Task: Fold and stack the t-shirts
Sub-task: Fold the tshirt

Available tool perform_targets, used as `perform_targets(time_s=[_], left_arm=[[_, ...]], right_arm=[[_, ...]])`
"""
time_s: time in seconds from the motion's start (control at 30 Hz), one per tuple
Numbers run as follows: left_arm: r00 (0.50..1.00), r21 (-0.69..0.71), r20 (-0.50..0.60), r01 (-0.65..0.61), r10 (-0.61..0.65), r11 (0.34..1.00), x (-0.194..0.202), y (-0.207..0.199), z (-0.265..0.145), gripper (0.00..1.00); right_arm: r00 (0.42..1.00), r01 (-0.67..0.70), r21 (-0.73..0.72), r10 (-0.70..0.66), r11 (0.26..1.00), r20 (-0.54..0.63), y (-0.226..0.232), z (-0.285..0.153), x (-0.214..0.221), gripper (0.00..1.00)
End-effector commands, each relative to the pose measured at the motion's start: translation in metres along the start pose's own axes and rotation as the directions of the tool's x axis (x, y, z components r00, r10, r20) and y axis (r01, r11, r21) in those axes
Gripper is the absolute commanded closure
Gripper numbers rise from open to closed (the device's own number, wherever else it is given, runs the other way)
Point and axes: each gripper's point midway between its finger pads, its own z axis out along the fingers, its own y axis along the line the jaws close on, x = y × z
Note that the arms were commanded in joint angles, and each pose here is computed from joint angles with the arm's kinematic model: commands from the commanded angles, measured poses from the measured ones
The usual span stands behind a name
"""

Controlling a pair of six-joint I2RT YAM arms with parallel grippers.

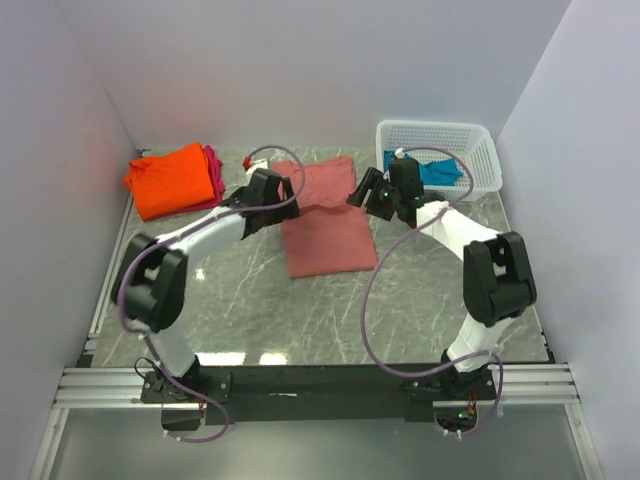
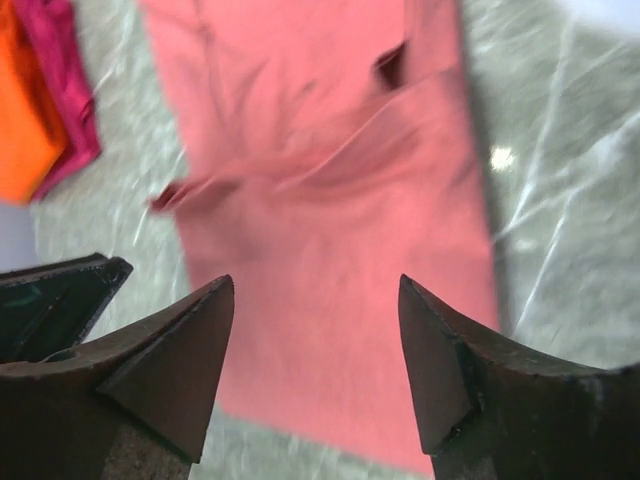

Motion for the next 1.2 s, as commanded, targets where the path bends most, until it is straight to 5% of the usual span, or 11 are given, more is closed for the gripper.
perform_targets(time_s=[0.0, 0.4, 0.73, 0.97, 1.07, 1.17], left_arm=[[0.996, 0.109, 0.049, 0.068, -0.074, 0.992, -0.014, -0.010, -0.044, 0.01], [0.975, 0.106, -0.004, 0.222, -0.223, 0.969, 0.073, 0.069, -0.144, 0.01], [0.958, 0.148, -0.023, 0.288, -0.287, 0.946, 0.096, 0.085, -0.171, 0.00], [0.968, 0.200, -0.055, 0.250, -0.244, 0.947, 0.095, 0.067, -0.163, 0.01], [0.971, 0.264, -0.081, 0.239, -0.226, 0.934, 0.094, 0.047, -0.152, 0.01], [0.975, 0.290, -0.092, 0.222, -0.204, 0.931, 0.090, 0.029, -0.137, 0.01]], right_arm=[[0.995, 0.102, -0.126, -0.099, 0.987, 0.024, 0.035, -0.025, 0.008, 0.26], [0.949, 0.236, -0.241, -0.276, 0.941, -0.151, 0.111, 0.046, 0.080, 0.24], [0.964, 0.196, -0.313, -0.240, 0.929, -0.110, 0.182, 0.128, 0.043, 0.24], [0.960, 0.267, -0.312, -0.278, 0.912, 0.007, 0.190, 0.071, 0.001, 0.23], [0.963, 0.268, -0.255, -0.255, 0.929, 0.085, 0.175, 0.008, -0.021, 0.23], [0.976, 0.217, -0.181, -0.211, 0.959, 0.055, 0.114, -0.009, 0.007, 0.23]])
